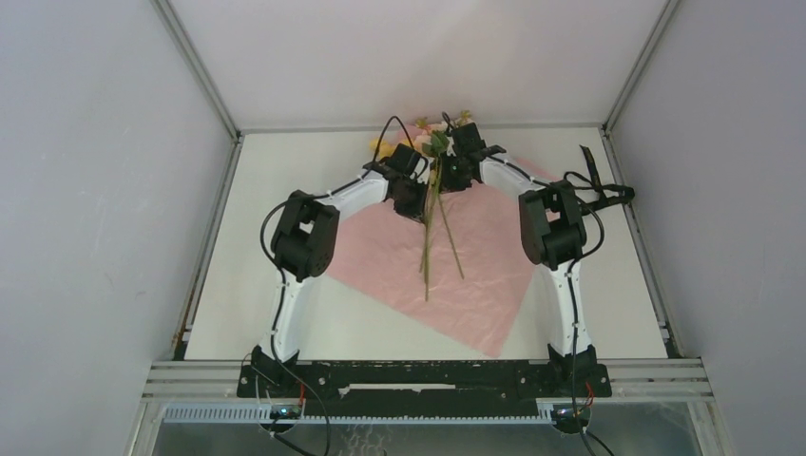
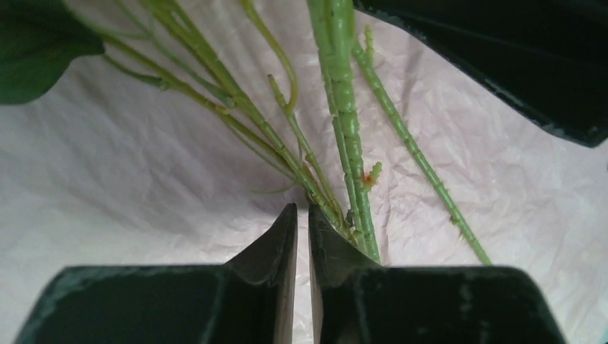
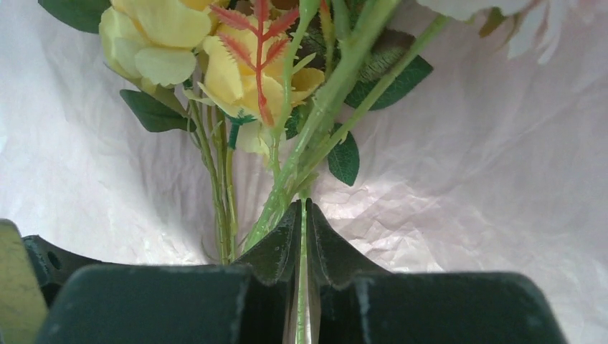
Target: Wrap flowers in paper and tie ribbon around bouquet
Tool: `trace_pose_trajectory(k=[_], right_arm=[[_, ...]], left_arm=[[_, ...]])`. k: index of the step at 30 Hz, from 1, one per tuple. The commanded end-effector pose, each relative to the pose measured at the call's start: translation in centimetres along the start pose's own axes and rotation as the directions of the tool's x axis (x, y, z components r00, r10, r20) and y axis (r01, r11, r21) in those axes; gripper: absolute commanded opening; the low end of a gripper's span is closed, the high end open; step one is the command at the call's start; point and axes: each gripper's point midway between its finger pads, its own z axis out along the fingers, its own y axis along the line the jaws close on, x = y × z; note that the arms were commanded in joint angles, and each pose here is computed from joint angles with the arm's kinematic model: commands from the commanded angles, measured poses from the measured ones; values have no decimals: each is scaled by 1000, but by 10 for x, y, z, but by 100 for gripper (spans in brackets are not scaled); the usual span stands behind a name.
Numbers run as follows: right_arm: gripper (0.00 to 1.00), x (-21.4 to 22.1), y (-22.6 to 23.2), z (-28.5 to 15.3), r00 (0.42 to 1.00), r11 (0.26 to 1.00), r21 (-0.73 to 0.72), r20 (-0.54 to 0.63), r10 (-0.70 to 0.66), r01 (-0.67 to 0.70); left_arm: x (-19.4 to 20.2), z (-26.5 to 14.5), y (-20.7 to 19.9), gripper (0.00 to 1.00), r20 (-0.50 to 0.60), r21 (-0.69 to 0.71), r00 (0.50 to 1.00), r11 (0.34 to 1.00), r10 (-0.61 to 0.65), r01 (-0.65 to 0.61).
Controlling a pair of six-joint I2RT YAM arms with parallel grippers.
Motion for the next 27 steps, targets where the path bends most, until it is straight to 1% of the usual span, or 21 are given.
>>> trace_pose_trajectory(k=[1,4,7,11,13,16,20,21,22,24,26,27], right_arm=[[14,-34,10,-30,996,999,-32,85,-30,32],[15,-37,2,-50,995,1000,-15,97,-15,16],[19,-35,-5,-70,994,1000,-1,105,-5,5],[23,-27,-16,-98,994,999,35,106,-11,7],[24,-22,-22,-114,994,999,36,113,-11,7],[25,-15,-22,-141,992,1000,-3,128,-23,24],[26,-11,-11,-191,979,994,-45,186,-90,100],[26,-6,-7,-196,977,991,-64,190,-102,116],[26,-6,6,-214,965,982,-101,228,-131,157],[28,5,31,-238,948,948,-214,263,-176,235],[33,16,54,-258,932,901,-316,300,-202,297],[34,19,60,-264,929,891,-337,310,-200,305]], left_arm=[[-33,-8,-30,15,89,113,994,990,70,-80],[-35,-8,-40,16,95,135,992,987,80,-92],[-42,-14,-48,17,113,152,990,983,88,-105],[-53,-35,-49,17,144,131,982,981,121,-140],[-58,-54,-52,17,161,120,973,975,165,-186],[-55,-85,-50,17,151,98,953,956,262,-278],[-44,-125,-36,18,113,53,925,927,363,-370],[-40,-135,-31,18,99,36,920,922,380,-385],[-35,-143,-25,19,78,23,916,917,394,-397],[-20,-158,-16,19,36,12,907,907,420,-421],[1,-171,-6,23,-4,12,892,892,451,-451],[13,-178,0,26,-26,9,885,886,464,-464]])
